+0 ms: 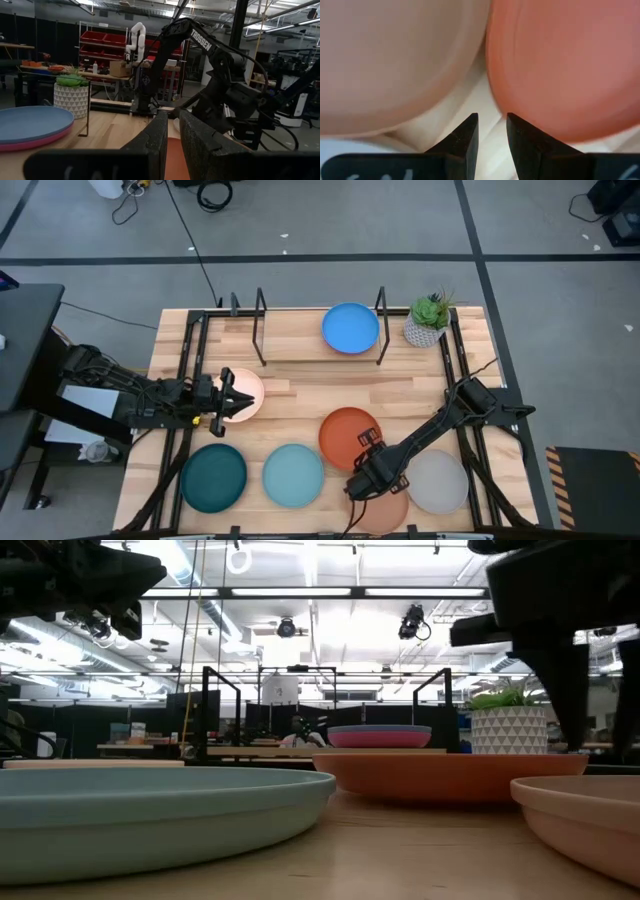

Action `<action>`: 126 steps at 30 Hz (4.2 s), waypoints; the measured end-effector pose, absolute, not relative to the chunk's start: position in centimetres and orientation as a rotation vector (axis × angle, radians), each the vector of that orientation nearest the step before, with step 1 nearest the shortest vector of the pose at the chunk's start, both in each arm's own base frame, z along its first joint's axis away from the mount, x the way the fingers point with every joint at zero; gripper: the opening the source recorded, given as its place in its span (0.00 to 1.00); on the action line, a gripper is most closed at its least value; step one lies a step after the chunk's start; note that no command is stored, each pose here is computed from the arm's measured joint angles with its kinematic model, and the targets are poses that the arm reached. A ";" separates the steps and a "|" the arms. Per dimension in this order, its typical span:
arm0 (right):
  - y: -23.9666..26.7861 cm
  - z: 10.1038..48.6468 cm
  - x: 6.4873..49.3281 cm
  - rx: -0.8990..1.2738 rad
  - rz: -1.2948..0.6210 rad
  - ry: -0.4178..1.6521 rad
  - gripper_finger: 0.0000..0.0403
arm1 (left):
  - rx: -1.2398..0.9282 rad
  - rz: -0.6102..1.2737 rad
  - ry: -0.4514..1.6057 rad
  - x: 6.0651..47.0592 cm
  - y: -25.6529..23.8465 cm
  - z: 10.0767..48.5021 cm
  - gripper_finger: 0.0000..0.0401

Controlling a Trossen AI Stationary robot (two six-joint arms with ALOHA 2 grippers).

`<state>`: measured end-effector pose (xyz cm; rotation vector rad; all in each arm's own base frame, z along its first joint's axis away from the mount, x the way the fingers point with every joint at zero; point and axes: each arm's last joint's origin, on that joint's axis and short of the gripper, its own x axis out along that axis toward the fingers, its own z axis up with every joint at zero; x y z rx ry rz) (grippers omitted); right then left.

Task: Place and stack plates onto a shelf
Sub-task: Stack the dark orange plate on top of the blue plate on the shelf, then put the brown plate on the shelf

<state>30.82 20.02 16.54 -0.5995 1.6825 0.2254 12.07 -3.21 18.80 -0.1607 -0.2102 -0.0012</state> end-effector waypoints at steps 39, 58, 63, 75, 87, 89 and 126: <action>19.7 17.8 32.1 -0.880 0.324 1.567 0.04 | -0.195 -0.005 -0.210 12.1 -3.2 18.8 0.14; 10.4 25.2 35.2 -0.757 0.064 1.596 0.04 | -0.193 -0.005 -0.210 12.1 -3.2 18.8 0.14; 5.6 27.9 34.6 -0.634 -0.037 1.522 0.04 | -0.192 -0.005 -0.210 12.1 -3.2 18.8 0.14; -4.8 28.0 34.9 -0.547 -0.092 1.488 0.04 | -0.192 -0.004 -0.210 12.1 -3.2 18.8 0.14; -10.6 26.4 34.4 -0.400 -0.180 1.519 0.06 | -0.191 -0.004 -0.210 12.1 -3.2 18.8 0.14; -10.9 25.8 34.2 -0.389 -0.201 1.523 0.09 | -0.192 -0.004 -0.210 12.1 -3.2 18.8 0.14; -3.9 25.4 35.6 -0.083 -0.194 1.418 0.24 | -0.191 -0.005 -0.210 12.1 -3.2 18.8 0.14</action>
